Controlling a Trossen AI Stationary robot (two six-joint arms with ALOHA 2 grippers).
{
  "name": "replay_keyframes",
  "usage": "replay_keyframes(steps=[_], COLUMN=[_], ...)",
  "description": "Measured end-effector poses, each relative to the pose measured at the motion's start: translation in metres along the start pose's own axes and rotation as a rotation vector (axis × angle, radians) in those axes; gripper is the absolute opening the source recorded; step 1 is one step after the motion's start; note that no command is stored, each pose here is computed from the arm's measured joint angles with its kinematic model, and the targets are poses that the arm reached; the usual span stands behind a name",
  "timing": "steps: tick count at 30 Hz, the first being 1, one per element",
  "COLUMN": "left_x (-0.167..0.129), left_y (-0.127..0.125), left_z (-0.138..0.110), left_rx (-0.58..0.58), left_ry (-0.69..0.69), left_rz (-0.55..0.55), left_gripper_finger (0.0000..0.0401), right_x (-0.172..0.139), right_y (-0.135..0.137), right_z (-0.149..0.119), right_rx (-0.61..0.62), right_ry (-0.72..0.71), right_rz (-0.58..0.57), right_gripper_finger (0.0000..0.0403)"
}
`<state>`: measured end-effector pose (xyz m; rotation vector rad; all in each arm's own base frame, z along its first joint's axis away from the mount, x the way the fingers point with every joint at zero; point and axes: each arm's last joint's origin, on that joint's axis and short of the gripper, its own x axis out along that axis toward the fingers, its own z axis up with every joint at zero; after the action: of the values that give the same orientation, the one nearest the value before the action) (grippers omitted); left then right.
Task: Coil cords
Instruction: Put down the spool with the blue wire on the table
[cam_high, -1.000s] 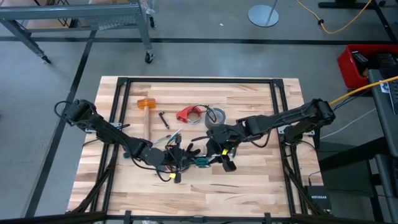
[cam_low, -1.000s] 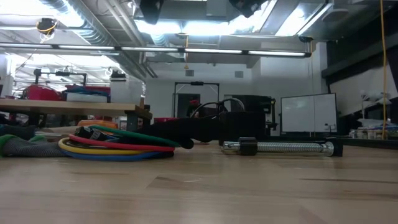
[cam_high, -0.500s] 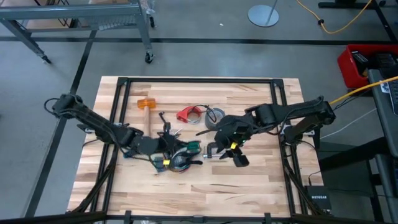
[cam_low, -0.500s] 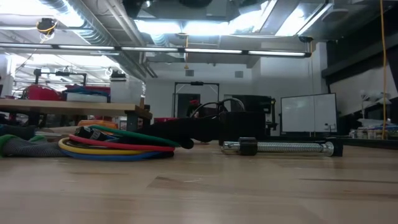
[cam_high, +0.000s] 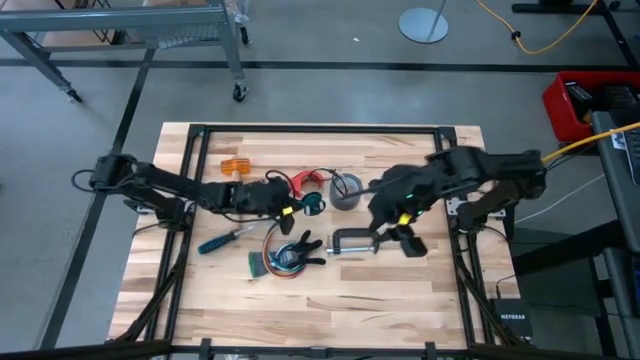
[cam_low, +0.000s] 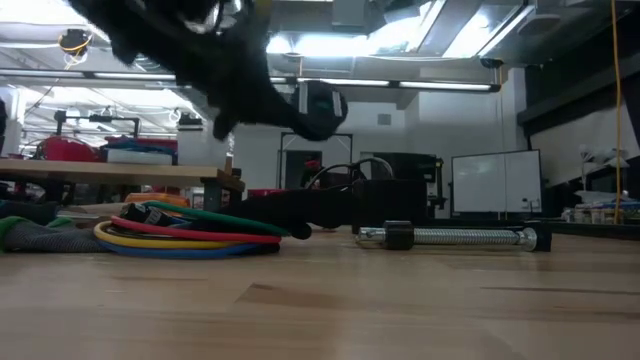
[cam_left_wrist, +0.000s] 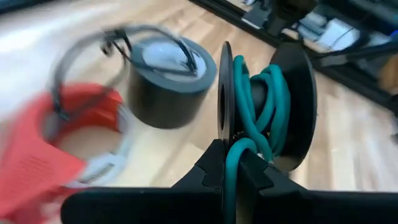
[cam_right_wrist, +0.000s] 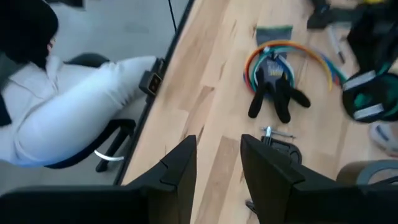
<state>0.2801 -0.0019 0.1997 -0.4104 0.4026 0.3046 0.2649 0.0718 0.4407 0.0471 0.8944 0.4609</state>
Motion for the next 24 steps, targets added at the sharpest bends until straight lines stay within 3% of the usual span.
replay_keyframes(steps=[8, 17, 24], left_x=[0.025, 0.047, 0.06], left_y=[0.033, 0.042, 0.051], left_z=[-0.014, -0.042, -0.053], left_rx=[-0.256, -0.47, -0.587], left_ry=[0.013, 0.202, 0.226], left_rz=[-0.077, -0.099, -0.091], left_gripper_finger=[0.0, 0.0, 0.0], right_x=[-0.053, -0.098, -0.114], right_y=[0.013, 0.022, 0.038], right_z=[-0.016, -0.037, -0.047], right_rx=[0.019, 0.012, -0.04], right_ry=[-0.145, -0.274, -0.335], right_rz=[-0.024, -0.129, -0.154], right_gripper_finger=[0.0129, 0.0129, 0.0129])
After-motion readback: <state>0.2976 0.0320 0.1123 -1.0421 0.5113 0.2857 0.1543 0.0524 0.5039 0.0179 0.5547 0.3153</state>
